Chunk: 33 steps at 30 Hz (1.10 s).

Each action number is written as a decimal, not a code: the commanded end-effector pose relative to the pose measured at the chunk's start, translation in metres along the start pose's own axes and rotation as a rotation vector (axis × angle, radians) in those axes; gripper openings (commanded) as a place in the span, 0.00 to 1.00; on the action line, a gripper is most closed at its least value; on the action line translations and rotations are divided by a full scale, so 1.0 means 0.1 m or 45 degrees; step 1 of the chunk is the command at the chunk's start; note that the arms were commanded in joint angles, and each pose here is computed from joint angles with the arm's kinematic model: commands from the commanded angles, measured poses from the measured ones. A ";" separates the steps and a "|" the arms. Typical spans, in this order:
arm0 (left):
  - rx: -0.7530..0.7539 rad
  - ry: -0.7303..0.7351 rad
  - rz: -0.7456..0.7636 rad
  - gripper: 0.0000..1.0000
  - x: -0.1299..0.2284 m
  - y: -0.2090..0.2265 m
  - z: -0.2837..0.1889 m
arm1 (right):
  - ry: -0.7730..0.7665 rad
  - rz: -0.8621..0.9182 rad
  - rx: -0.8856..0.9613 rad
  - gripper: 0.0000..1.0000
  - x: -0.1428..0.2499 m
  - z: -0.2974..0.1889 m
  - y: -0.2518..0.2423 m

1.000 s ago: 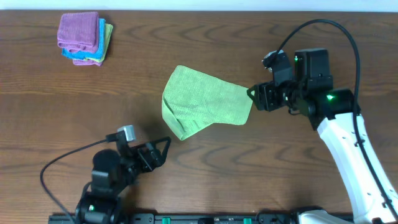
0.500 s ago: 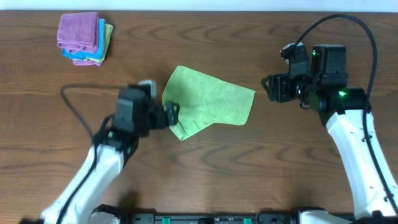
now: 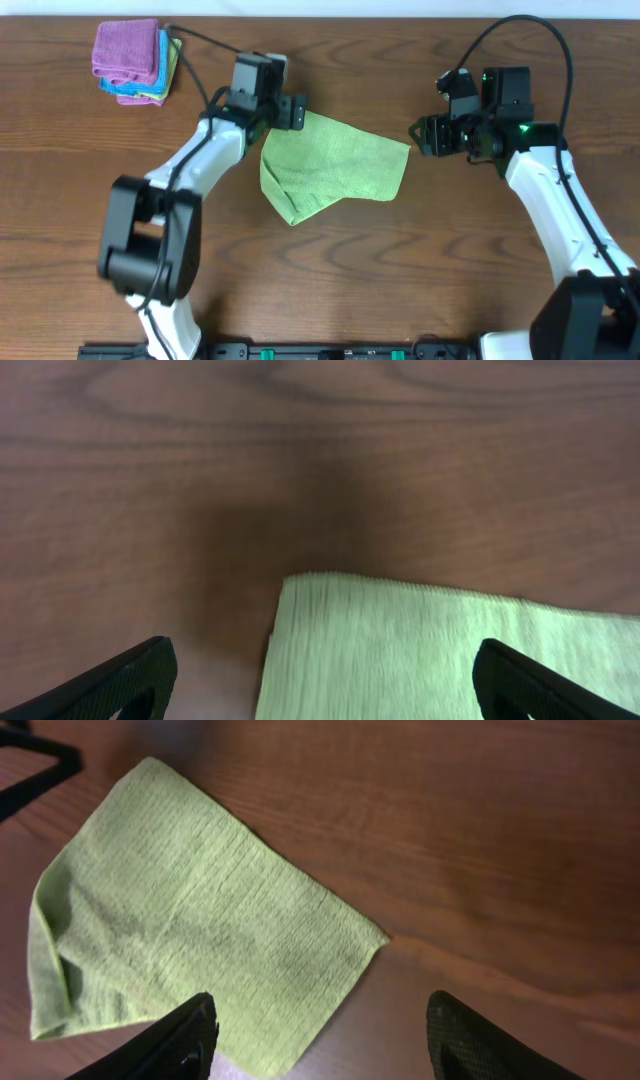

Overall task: Fold the cloth
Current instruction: 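Move the left gripper to the cloth's top-left corner and grasp it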

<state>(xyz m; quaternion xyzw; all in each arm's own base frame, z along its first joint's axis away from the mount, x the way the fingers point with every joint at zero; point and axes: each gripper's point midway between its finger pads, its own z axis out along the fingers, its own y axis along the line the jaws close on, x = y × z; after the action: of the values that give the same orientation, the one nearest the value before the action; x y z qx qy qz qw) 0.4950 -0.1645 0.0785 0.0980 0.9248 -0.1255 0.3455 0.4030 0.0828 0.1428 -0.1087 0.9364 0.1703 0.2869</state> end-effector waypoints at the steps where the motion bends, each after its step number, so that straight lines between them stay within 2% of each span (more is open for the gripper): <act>1: -0.020 -0.004 0.034 0.96 -0.11 0.04 0.17 | 0.008 0.008 -0.013 0.68 0.00 0.09 -0.04; 7: -0.019 0.055 0.014 0.97 0.03 0.08 0.40 | 0.069 0.034 -0.016 0.67 0.12 0.33 -0.13; 11: 0.067 0.094 0.005 1.00 0.13 -0.02 0.46 | 0.109 0.050 -0.019 0.67 0.20 0.47 -0.18; 20: 0.167 0.134 -0.078 1.00 0.23 -0.15 0.53 | 0.130 0.068 -0.013 0.66 0.25 0.56 -0.25; 21: 0.183 0.135 -0.078 0.95 0.24 -0.17 0.54 | 0.127 0.070 -0.010 0.66 0.25 0.55 -0.26; 29: 0.189 0.193 -0.113 0.88 0.36 -0.18 0.55 | 0.119 0.088 0.001 0.66 0.24 0.53 -0.34; 33: 0.186 0.212 -0.117 0.77 0.39 -0.18 0.55 | 0.120 0.095 0.009 0.65 0.25 0.53 -0.37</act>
<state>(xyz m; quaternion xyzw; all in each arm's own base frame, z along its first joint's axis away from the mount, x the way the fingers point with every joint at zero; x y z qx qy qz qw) 0.4905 -0.1917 0.0183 0.0919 0.9421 -0.1960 0.2561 0.4195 0.0710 0.0810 -0.0857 0.9521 0.1709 0.2387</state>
